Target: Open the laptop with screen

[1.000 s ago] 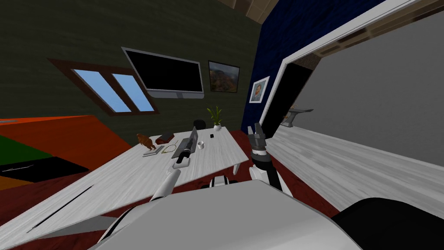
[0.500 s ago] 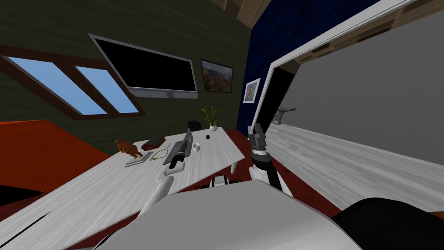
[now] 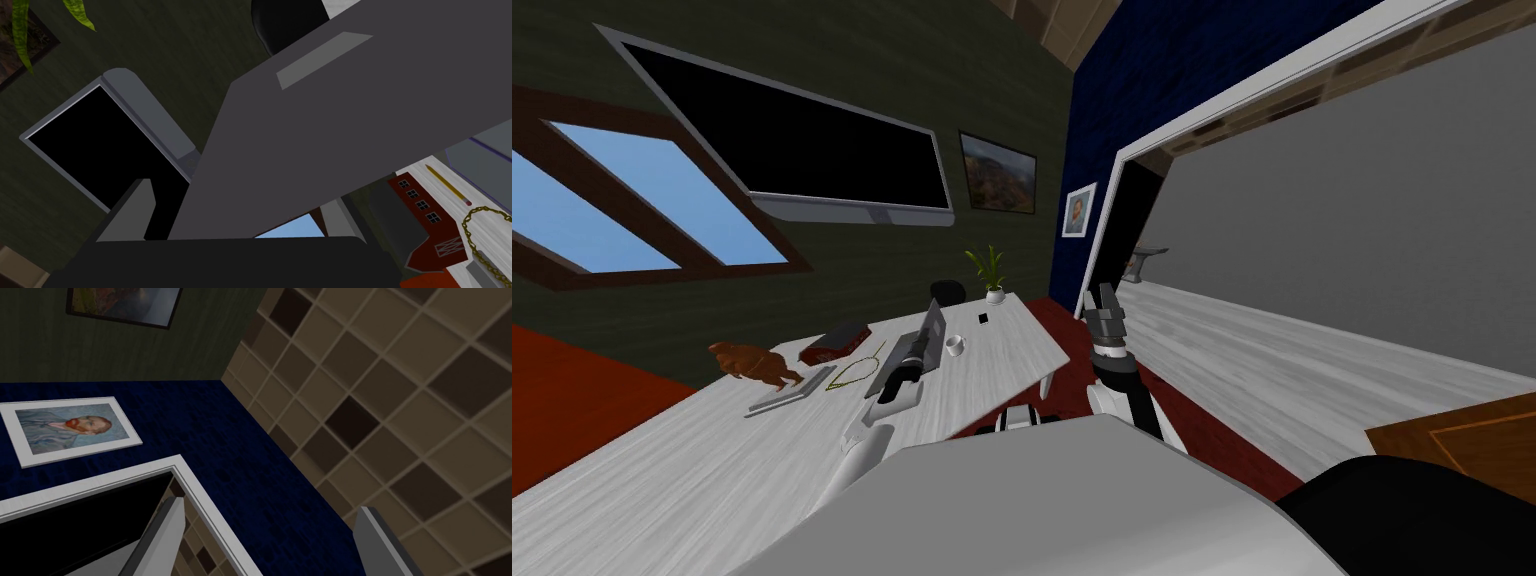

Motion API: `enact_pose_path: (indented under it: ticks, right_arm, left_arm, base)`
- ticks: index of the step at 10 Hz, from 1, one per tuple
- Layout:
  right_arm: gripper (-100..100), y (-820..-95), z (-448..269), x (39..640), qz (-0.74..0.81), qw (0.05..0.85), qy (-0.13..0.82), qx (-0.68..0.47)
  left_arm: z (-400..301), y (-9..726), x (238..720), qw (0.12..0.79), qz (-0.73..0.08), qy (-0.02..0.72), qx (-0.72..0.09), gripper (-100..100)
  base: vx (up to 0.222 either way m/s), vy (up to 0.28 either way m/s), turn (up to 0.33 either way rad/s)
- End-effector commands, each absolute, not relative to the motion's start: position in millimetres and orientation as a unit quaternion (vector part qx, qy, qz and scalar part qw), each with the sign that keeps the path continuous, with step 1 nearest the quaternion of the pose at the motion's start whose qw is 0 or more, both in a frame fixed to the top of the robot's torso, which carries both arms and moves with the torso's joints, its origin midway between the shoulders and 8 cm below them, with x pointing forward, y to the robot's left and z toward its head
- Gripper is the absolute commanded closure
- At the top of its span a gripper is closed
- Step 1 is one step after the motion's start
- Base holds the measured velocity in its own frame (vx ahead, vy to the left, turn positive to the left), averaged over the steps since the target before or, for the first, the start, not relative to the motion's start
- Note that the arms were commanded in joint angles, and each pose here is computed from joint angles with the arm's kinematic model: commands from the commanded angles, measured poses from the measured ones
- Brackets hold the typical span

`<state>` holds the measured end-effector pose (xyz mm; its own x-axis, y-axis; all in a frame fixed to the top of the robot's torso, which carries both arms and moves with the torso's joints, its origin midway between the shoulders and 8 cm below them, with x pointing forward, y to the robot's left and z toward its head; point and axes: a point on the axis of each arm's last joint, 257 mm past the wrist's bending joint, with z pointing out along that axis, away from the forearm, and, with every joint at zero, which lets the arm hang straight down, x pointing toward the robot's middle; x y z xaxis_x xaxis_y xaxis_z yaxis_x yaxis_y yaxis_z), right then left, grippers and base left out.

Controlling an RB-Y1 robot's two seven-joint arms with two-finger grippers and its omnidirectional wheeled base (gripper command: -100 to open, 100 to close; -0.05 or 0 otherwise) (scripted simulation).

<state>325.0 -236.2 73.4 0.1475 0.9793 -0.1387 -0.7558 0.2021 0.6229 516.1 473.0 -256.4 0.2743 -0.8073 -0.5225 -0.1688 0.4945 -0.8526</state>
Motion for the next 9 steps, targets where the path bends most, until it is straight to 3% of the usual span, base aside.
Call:
enact_pose_path:
  ticks: [1, 9]
  right_arm:
    - [0, -236.3, 73.4, 325.0, 0.596, 0.728, 0.267, 0.21]
    - [0, -236.2, 73.4, 325.1, 0.596, 0.728, 0.267, 0.209]
  left_arm:
    - [-252.1, 455.5, 533.0, 0.666, -0.256, 0.553, -0.431, 100]
    - [-256.9, 394.3, 582.7, 0.65, -0.298, 0.569, -0.406, 100]
  base:
    - [-0.013, -0.014, 0.168]
    - [-0.012, -0.003, 0.121]
